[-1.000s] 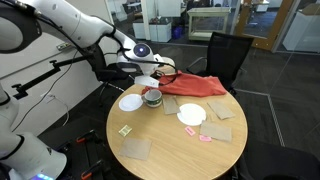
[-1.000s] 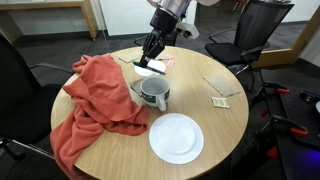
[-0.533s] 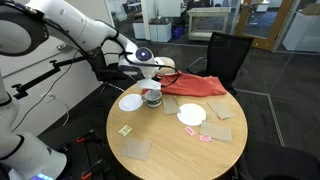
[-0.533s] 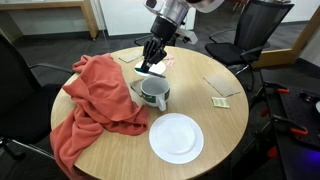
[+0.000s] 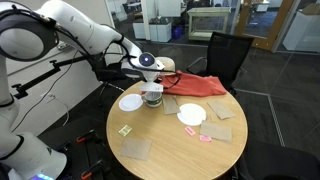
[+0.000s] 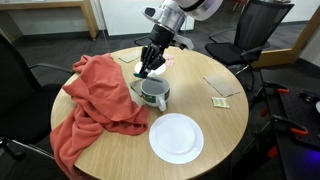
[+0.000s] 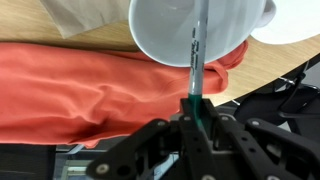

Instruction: Put the marker in the mug

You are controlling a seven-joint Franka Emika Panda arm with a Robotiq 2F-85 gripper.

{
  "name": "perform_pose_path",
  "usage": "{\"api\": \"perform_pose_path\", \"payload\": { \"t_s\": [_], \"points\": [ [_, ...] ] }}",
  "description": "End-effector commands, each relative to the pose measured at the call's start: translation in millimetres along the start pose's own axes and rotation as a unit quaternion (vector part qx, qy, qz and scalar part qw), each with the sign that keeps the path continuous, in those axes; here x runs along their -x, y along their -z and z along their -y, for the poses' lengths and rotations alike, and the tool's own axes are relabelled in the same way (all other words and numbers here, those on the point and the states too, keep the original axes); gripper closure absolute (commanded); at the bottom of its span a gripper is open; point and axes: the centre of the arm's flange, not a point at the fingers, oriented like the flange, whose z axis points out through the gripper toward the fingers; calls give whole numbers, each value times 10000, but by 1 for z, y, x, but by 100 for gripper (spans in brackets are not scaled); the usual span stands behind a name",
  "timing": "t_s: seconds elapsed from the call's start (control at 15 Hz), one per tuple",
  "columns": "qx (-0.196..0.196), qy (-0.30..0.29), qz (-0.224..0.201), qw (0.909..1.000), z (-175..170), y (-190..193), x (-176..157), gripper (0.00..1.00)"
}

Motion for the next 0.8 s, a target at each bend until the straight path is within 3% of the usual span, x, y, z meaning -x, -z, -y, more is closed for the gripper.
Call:
{"api": "perform_pose_path", "payload": {
  "t_s": [0.0,0.47,0.73],
  "points": [
    [8,2,-132,9999,-8,-4,-1,53],
    [37,-26,-175,9998,-12,-4,-4,1],
    [46,-26,-153,9999,-12,-3,-5,0]
  ]
}}
